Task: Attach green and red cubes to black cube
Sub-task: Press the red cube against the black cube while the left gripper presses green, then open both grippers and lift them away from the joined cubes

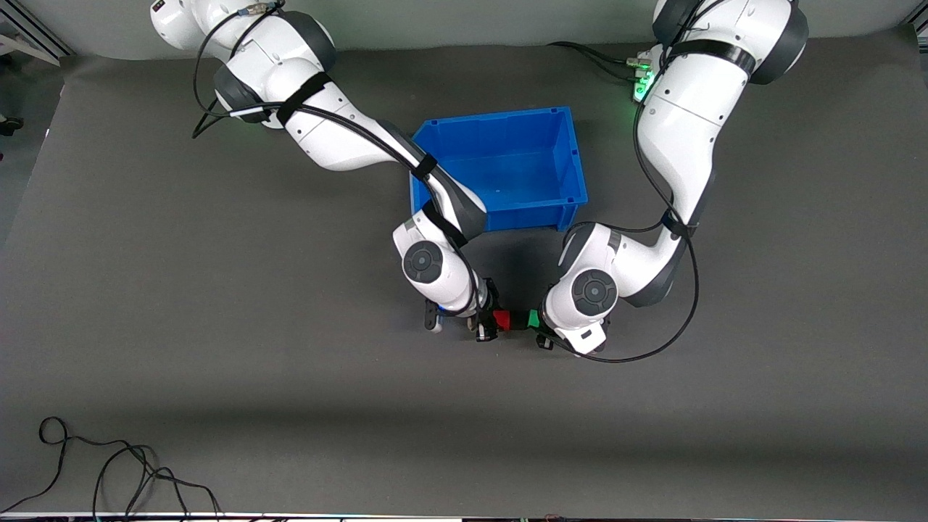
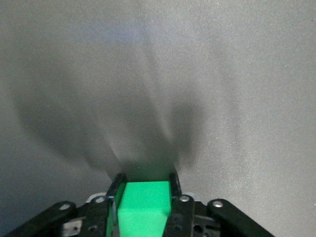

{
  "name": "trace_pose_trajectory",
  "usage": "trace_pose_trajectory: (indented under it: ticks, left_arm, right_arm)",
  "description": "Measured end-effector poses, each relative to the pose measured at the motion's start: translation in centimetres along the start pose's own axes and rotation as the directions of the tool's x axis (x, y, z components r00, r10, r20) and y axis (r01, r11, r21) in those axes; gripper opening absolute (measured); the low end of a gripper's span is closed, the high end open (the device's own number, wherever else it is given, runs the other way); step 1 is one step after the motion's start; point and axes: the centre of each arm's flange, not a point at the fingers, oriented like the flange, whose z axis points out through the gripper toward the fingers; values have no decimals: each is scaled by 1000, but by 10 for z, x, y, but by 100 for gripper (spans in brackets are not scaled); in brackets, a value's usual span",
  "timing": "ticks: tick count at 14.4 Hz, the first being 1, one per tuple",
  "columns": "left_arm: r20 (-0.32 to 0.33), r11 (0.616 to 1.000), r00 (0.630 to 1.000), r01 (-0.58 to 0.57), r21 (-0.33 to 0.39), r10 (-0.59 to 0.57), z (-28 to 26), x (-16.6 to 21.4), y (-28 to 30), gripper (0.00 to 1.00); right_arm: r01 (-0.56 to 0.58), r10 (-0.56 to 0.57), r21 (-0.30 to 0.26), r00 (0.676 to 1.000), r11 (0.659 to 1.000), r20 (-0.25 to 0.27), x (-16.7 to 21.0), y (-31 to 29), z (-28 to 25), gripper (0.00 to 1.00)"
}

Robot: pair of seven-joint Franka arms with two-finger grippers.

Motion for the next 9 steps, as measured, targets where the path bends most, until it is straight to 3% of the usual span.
trace_pose_trajectory:
  ticks: [3, 4, 5, 6, 9]
  left_arm:
    - [-1, 1000, 1000, -1, 3, 1, 1, 0, 0, 71]
    - [-1, 1000, 1000, -1, 2, 1, 1, 0, 0, 86]
    - [-3, 1000, 1000, 1, 1, -1, -2, 1, 2, 96]
    - [-7, 1000, 1000, 6, 2, -6, -8, 5, 5, 100]
    - [-16, 998, 998, 56, 13, -56, -63, 38, 31, 100]
  right_arm:
    - [-1, 1, 2, 1000, 1000, 1, 0, -1, 1, 74]
    - [0, 0, 3, 1000, 1000, 3, -1, -2, -1, 81]
    - [0, 0, 2, 1000, 1000, 4, -2, -2, -3, 95]
    - [4, -4, -2, 1000, 1000, 2, -3, -4, -6, 100]
    - [39, -39, -11, 999, 999, -1, -9, -17, -39, 100]
